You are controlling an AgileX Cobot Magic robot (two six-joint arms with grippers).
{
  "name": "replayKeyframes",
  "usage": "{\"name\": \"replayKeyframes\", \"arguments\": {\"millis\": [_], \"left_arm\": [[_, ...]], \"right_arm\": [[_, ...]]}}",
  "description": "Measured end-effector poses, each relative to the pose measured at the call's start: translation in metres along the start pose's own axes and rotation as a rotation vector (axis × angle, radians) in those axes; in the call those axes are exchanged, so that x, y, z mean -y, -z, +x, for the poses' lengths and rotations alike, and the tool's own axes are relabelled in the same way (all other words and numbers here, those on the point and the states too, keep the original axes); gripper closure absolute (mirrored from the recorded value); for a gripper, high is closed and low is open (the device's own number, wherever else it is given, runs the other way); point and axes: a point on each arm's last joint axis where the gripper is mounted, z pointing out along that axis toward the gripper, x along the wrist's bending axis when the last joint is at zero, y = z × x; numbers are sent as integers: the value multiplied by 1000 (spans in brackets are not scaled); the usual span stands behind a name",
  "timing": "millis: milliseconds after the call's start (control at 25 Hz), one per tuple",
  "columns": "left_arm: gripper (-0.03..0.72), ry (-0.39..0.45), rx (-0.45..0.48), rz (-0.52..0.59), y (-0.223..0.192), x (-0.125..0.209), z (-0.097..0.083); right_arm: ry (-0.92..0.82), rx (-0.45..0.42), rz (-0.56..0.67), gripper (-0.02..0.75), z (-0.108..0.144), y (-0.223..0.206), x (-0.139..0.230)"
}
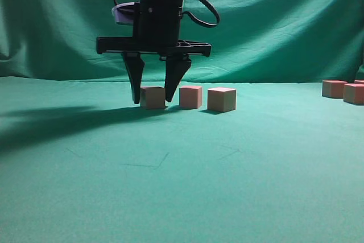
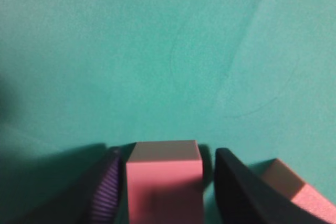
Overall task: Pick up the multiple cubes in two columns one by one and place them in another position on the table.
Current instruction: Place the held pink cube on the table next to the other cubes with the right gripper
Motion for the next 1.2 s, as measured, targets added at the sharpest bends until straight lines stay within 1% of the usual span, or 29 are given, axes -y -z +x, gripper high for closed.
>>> {"name": "replayKeyframes", "arguments": {"millis": [40, 80, 160, 200, 240, 360, 520, 720, 840, 1040, 1120, 1200], "left_arm": [[688, 0, 0, 0, 0, 0, 0], [688, 0, 0, 0, 0, 0, 0], [688, 0, 0, 0, 0, 0, 0], [688, 0, 0, 0, 0, 0, 0], [688, 0, 0, 0, 0, 0, 0], [688, 0, 0, 0, 0, 0, 0], [688, 0, 0, 0, 0, 0, 0], [688, 0, 0, 0, 0, 0, 0], [688, 0, 0, 0, 0, 0, 0], [688, 0, 0, 0, 0, 0, 0], [688, 0, 0, 0, 0, 0, 0], [688, 0, 0, 0, 0, 0, 0]], "right_arm": [[2, 0, 0, 346, 0, 0, 0], [1, 0, 0, 361, 0, 0, 0], [4, 0, 0, 361, 0, 0, 0], [6, 0, 0, 321, 0, 0, 0], [6, 0, 0, 335, 0, 0, 0], [7, 0, -2, 335, 0, 1, 0], [6, -13, -53, 335, 1, 19, -8], [2, -29, -142, 335, 3, 62, -24], [17, -11, -213, 335, 0, 88, -32], [40, -24, -314, 335, -5, 144, -31], [39, -32, -346, 335, -13, 167, -28], [29, -24, -364, 335, -27, 192, -21]]}}
